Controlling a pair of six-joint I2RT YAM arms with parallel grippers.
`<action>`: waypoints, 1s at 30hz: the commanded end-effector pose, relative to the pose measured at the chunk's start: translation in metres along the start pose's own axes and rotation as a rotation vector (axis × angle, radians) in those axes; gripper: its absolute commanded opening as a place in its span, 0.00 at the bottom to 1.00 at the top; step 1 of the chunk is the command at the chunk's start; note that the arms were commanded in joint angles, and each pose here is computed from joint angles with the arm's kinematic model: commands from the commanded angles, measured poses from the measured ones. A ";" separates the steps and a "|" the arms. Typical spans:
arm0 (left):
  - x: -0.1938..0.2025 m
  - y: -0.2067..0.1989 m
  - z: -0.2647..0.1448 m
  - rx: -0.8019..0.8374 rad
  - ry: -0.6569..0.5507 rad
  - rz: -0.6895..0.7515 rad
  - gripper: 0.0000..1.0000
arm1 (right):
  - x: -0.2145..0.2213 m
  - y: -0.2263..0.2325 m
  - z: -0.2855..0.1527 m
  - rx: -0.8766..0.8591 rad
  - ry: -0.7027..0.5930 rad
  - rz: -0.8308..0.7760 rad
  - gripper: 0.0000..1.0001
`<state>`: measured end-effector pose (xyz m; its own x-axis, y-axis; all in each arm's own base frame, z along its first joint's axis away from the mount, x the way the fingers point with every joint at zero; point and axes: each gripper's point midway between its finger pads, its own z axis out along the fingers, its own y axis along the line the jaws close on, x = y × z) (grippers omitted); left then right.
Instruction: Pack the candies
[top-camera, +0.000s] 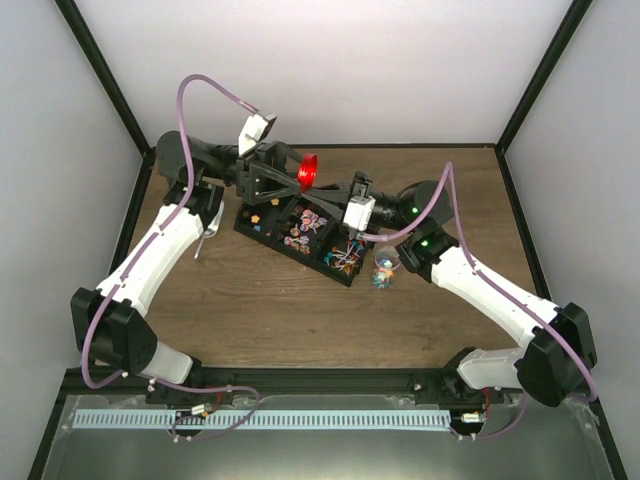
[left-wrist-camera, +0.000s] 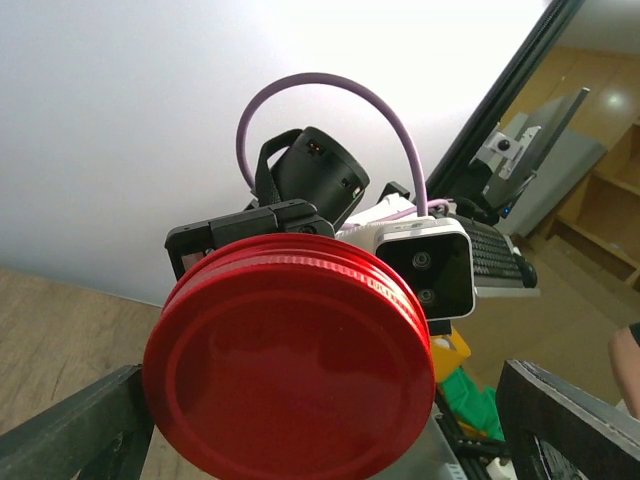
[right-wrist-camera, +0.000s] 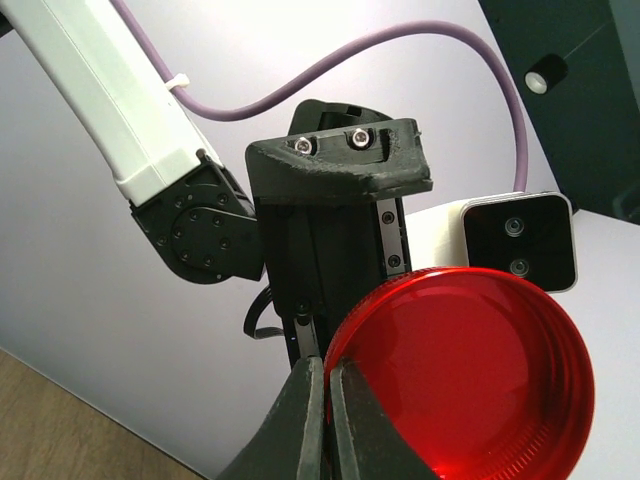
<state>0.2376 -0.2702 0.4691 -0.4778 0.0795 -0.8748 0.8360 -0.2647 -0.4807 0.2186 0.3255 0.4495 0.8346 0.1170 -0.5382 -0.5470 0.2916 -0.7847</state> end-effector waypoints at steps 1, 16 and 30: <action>-0.001 -0.007 0.002 0.012 -0.007 0.058 0.94 | -0.013 -0.008 0.002 0.042 -0.041 -0.058 0.01; -0.002 0.001 0.007 0.017 -0.017 0.025 0.79 | -0.013 -0.003 0.004 0.035 -0.047 -0.051 0.01; 0.000 0.011 0.001 -0.013 -0.031 0.012 0.66 | -0.002 0.000 0.000 0.047 0.016 -0.009 0.39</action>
<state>0.2393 -0.2766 0.4684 -0.4860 0.0591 -0.8720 0.8327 -0.2715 -0.4825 0.2160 0.3276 0.4491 0.8410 0.1226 -0.5270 -0.5365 0.3152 -0.7828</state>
